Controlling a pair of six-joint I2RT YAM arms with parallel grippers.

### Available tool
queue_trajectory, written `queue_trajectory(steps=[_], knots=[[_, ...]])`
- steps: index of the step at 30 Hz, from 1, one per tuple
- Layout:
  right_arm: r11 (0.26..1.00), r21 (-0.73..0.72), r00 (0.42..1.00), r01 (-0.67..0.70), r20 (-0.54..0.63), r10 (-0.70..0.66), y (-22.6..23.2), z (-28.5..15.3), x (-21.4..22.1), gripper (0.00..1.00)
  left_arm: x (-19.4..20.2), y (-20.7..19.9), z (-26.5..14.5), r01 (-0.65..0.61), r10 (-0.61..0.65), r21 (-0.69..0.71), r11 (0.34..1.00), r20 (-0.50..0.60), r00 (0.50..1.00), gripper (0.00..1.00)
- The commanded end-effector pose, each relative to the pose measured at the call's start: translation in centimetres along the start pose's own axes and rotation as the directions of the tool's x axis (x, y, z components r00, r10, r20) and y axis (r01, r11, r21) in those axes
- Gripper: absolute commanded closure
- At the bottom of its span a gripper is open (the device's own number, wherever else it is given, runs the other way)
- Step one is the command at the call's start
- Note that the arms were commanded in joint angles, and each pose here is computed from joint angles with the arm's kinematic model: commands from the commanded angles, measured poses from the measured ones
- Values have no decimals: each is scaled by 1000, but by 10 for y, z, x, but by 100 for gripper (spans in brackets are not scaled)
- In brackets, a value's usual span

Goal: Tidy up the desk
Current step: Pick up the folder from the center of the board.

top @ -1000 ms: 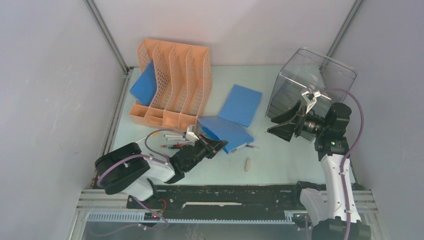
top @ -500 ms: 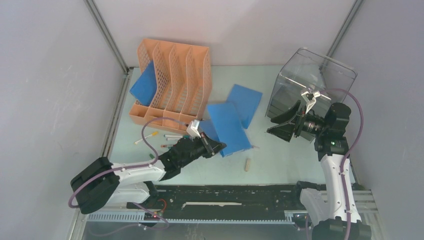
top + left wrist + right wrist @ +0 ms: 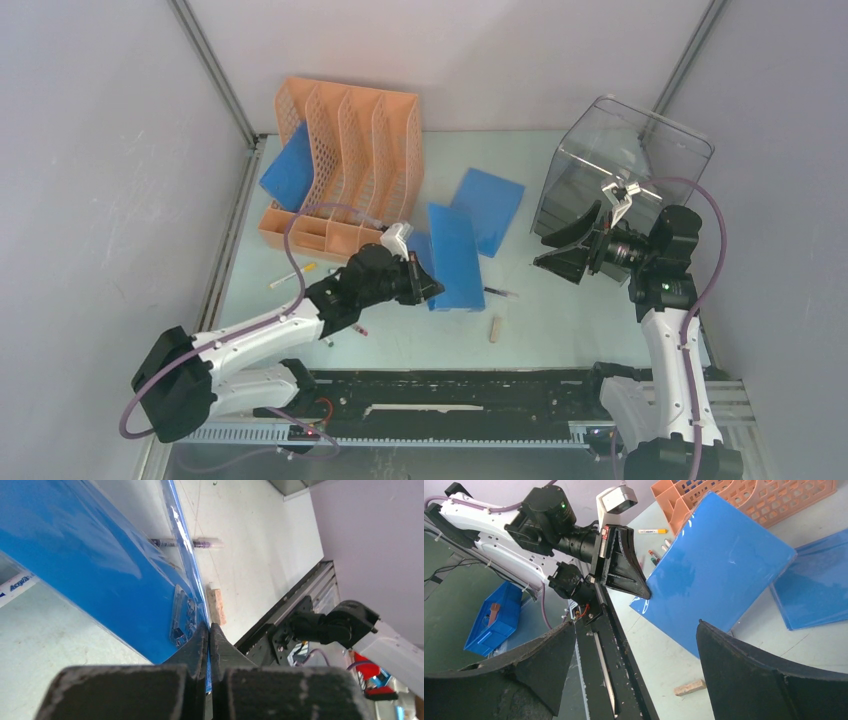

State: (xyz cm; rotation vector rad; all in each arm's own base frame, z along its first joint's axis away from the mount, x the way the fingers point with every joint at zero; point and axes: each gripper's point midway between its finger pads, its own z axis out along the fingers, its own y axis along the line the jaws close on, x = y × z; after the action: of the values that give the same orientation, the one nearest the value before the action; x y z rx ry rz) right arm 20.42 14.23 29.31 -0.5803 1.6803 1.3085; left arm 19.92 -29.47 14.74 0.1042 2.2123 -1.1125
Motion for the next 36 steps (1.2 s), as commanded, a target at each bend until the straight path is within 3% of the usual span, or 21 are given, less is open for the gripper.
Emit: queue_trajectory(steps=[1,14,29,36], knots=[[997,-6,997,72,7,-72,8,0,-11,3,-11,-19,-17,-132,133,27,991,-57,989,100],[997,-11,997,72,6,-72,9,1,-11,3,-34,-32,-42,-357,352,-1,934,-159,922,100],[998,-13,998,68,1,-68,7,2,-10,3,-30,-7,-52,-518,476,-92,851,-284,832,100],[998,-14,998,69,-1,-69,7,2,-9,3,-22,4,-54,-599,553,-129,790,-271,788,100]])
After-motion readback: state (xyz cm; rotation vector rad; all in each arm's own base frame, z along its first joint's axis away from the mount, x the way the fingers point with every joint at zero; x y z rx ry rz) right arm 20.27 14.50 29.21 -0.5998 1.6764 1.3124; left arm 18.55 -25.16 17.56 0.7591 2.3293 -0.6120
